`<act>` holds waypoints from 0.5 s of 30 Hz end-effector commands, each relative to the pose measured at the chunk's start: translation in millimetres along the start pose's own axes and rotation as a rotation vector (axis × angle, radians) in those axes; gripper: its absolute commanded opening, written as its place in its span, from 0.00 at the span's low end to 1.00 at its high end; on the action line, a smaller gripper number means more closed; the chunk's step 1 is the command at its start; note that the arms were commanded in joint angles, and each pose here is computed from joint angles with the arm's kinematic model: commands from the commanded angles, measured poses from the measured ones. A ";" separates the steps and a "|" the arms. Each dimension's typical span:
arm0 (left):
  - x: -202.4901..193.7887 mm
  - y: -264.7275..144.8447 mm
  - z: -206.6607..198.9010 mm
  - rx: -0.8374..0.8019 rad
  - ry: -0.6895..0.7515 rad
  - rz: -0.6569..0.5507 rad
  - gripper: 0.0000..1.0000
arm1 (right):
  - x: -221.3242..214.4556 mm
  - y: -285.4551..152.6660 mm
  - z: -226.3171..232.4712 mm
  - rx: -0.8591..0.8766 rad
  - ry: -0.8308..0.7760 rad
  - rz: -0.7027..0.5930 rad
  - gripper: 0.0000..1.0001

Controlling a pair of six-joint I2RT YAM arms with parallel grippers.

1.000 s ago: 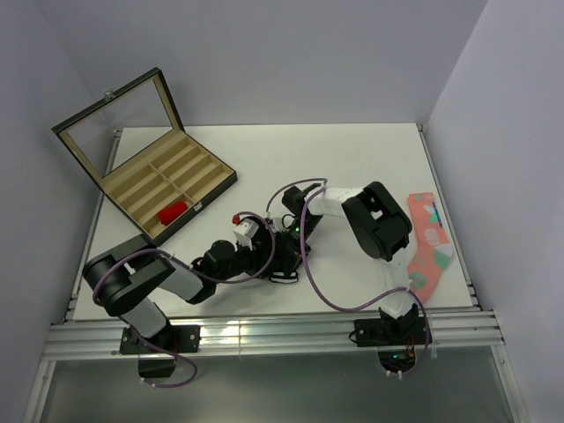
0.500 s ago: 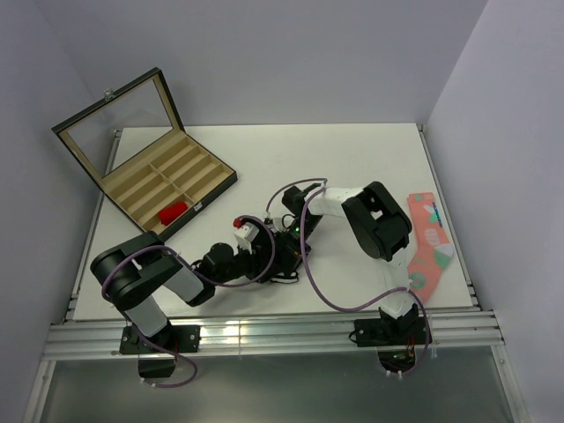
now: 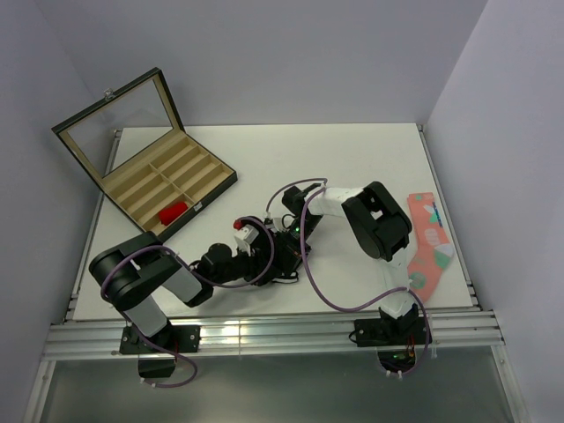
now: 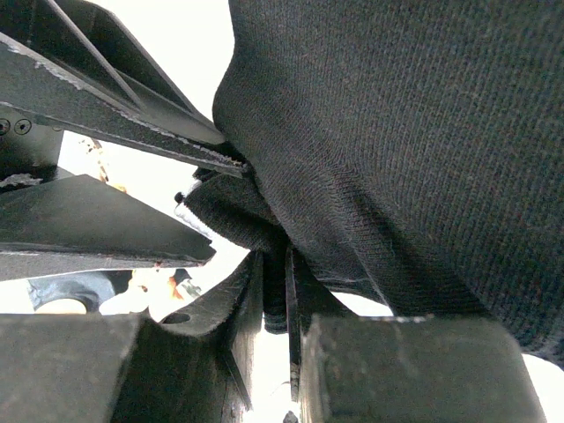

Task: Roll the socks
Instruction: Roll the sock at the center of the board.

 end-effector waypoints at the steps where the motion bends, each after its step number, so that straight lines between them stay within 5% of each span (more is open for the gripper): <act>1: 3.8 2.0 -11.2 -0.049 0.021 0.015 0.48 | 5.5 7.5 -37.7 -0.174 -0.072 0.019 0.17; 8: 0.2 6.0 -4.6 -0.016 0.012 0.040 0.39 | 10.8 3.6 -33.0 -0.175 -0.079 0.001 0.17; 13: -1.8 8.4 1.8 0.025 -0.007 0.056 0.06 | 12.2 0.8 -32.3 -0.189 -0.086 -0.017 0.17; 15: -5.3 6.7 5.2 0.045 -0.026 0.065 0.00 | 14.4 -2.0 -30.7 -0.199 -0.098 -0.034 0.19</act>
Point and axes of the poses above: each gripper's point midway between its finger pads, its own y axis out along the fingers, its own z axis along the line the jaws close on, x = y × z, the point moved 2 cm from there along -y, back along the fingers, and after that the axes turned 9 degrees about -y, right-handed, at the moved point
